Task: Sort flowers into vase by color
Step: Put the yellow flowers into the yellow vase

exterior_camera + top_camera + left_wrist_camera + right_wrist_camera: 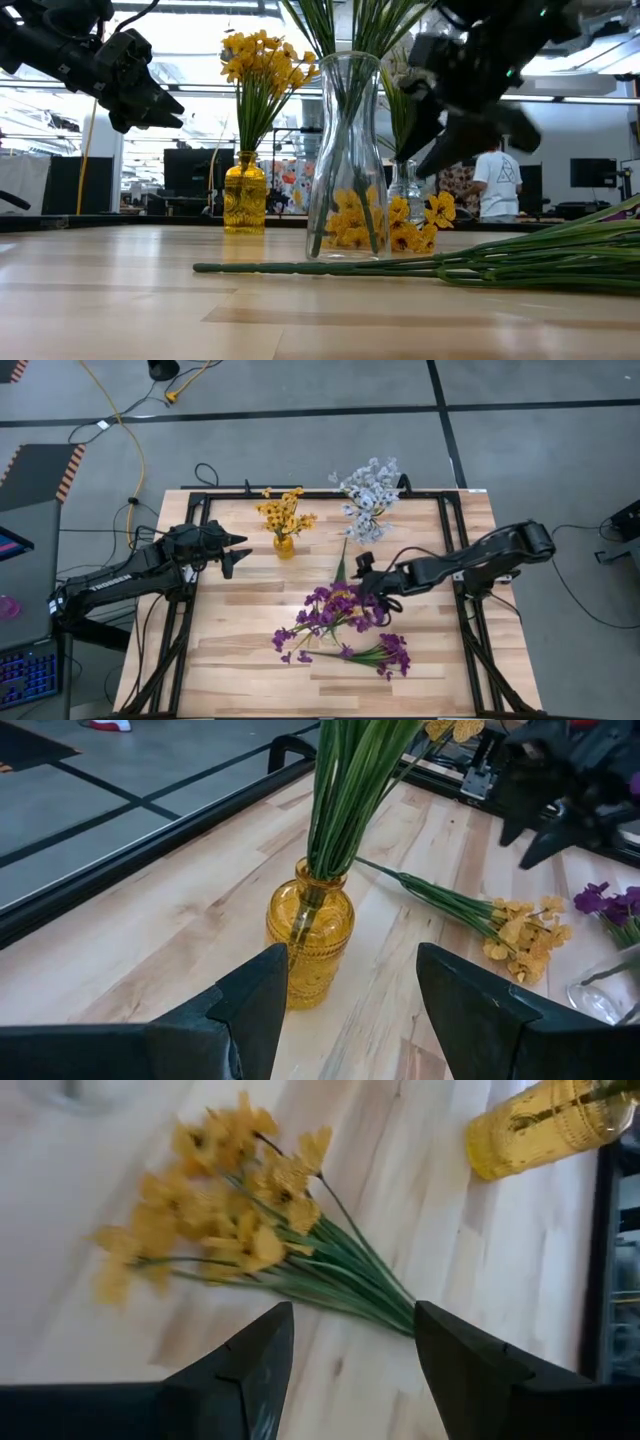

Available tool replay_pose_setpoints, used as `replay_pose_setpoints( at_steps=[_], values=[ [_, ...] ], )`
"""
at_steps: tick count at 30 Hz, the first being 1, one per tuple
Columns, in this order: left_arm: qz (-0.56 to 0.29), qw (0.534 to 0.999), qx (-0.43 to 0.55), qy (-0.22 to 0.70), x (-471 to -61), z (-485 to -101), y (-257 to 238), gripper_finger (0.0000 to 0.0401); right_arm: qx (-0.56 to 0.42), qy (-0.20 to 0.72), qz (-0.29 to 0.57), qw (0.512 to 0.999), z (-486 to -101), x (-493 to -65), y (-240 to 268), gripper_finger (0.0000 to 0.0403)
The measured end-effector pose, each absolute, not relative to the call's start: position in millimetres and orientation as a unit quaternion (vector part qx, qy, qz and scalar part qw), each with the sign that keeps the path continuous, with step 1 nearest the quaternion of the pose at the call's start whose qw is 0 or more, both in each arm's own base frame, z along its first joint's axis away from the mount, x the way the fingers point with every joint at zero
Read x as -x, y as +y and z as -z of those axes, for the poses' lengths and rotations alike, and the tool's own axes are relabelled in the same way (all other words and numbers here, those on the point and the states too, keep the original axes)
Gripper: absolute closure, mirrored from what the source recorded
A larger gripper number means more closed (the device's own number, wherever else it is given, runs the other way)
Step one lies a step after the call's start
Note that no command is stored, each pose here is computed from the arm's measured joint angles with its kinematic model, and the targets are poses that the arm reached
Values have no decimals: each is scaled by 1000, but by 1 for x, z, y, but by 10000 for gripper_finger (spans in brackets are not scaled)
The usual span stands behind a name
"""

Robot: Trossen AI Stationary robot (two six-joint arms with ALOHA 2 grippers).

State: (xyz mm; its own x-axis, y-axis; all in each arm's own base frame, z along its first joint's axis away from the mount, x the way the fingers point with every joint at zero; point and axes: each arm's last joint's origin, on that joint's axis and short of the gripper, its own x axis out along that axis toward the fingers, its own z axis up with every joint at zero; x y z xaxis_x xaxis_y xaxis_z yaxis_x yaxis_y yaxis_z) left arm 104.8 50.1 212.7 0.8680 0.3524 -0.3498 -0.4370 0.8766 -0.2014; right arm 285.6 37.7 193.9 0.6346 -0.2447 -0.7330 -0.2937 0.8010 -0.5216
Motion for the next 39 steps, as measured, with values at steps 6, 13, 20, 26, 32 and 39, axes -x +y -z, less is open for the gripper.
replay_pose_setpoints(
  at_steps=[6, 13, 20, 26, 32, 39],
  values=[
    [-207, 956, 138, 153, -105, -213, 50, 191, 372, 445, -12, 815, -174, -298, 30, 168],
    [-207, 956, 138, 153, -105, -213, 50, 191, 426, 456, -14, 781, -154, -310, 21, 168],
    [-207, 956, 138, 153, -105, -213, 50, 191, 479, 456, -15, 750, -143, -318, 13, 168],
    [-207, 956, 138, 154, -105, -213, 50, 191, 479, 459, -12, 748, -140, -320, 7, 168],
    [-207, 957, 136, 154, -105, -213, 50, 191, 492, 459, -30, 739, -140, -321, 1, 168],
    [-207, 957, 136, 154, -105, -213, 50, 191, 482, 451, -46, 750, -140, -322, -4, 168]
  ],
)
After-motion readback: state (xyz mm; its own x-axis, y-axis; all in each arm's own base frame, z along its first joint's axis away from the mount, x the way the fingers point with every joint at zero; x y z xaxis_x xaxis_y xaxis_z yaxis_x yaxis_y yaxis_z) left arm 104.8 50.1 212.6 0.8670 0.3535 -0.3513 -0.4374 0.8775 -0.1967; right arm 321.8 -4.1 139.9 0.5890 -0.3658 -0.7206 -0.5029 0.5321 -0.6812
